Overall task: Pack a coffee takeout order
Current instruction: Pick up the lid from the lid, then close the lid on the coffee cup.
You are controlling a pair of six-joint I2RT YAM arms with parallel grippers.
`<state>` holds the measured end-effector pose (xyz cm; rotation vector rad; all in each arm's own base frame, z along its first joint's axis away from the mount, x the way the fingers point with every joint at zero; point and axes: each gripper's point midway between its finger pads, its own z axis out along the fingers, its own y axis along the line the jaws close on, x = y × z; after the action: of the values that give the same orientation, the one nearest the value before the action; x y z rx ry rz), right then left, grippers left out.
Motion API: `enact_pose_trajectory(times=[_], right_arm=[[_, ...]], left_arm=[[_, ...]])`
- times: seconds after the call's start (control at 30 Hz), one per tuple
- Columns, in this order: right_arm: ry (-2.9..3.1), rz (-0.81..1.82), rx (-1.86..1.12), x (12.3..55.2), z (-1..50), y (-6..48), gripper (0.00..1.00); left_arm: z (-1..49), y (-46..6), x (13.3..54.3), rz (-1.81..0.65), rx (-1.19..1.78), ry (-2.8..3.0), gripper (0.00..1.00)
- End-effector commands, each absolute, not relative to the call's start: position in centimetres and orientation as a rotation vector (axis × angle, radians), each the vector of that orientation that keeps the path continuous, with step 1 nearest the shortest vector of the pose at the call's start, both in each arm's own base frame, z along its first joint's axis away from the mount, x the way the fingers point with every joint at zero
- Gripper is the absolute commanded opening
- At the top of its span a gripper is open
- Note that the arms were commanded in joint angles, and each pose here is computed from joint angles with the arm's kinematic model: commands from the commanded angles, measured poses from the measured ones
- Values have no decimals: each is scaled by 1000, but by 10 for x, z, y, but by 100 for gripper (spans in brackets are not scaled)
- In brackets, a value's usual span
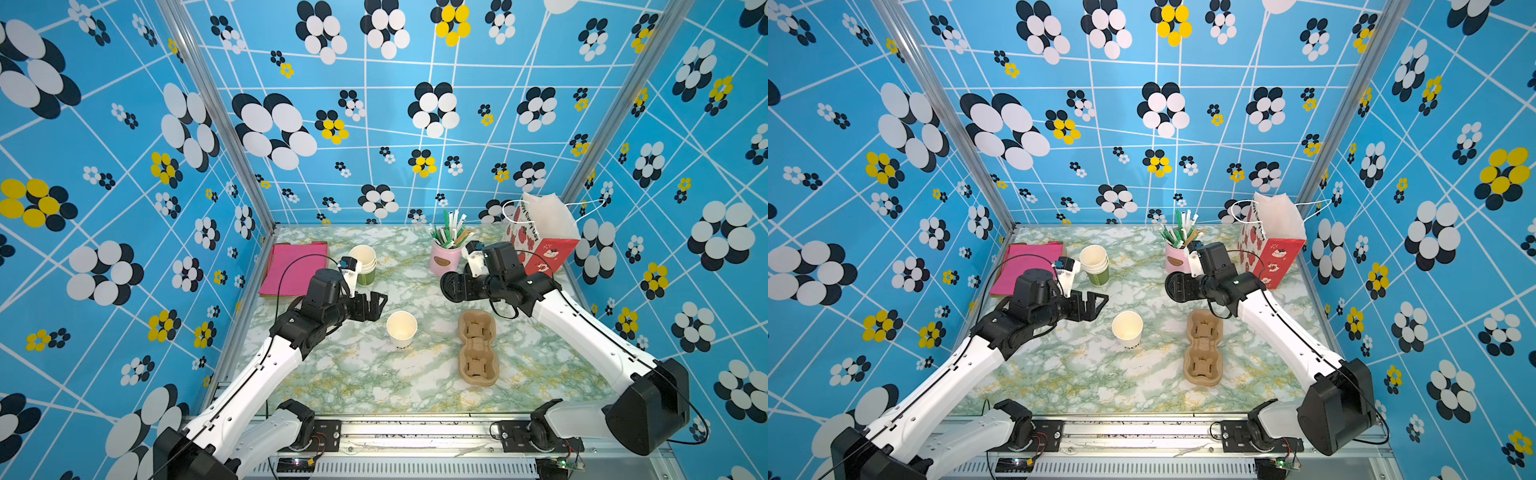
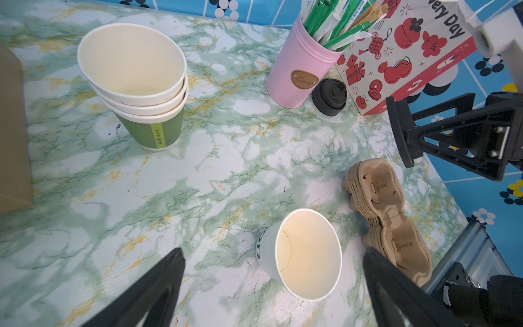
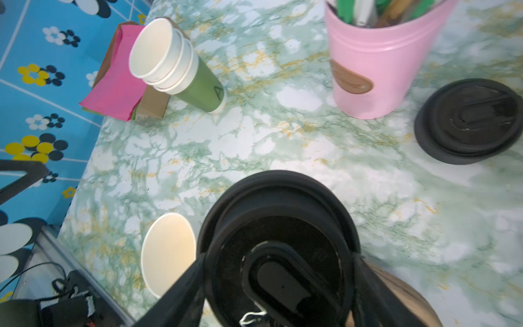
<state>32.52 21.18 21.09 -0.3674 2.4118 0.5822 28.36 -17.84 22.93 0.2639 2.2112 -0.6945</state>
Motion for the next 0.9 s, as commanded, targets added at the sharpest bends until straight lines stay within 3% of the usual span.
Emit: enact_pose_trajectory(times=[0.0, 0.87], right_arm=[[2406, 634, -529, 309, 220, 236, 75], [2425, 609, -1044, 254, 193, 310, 75]], left_arm=[[235, -182, 279, -705, 338, 2210, 99], [237, -141, 286, -718, 98, 2173, 99]])
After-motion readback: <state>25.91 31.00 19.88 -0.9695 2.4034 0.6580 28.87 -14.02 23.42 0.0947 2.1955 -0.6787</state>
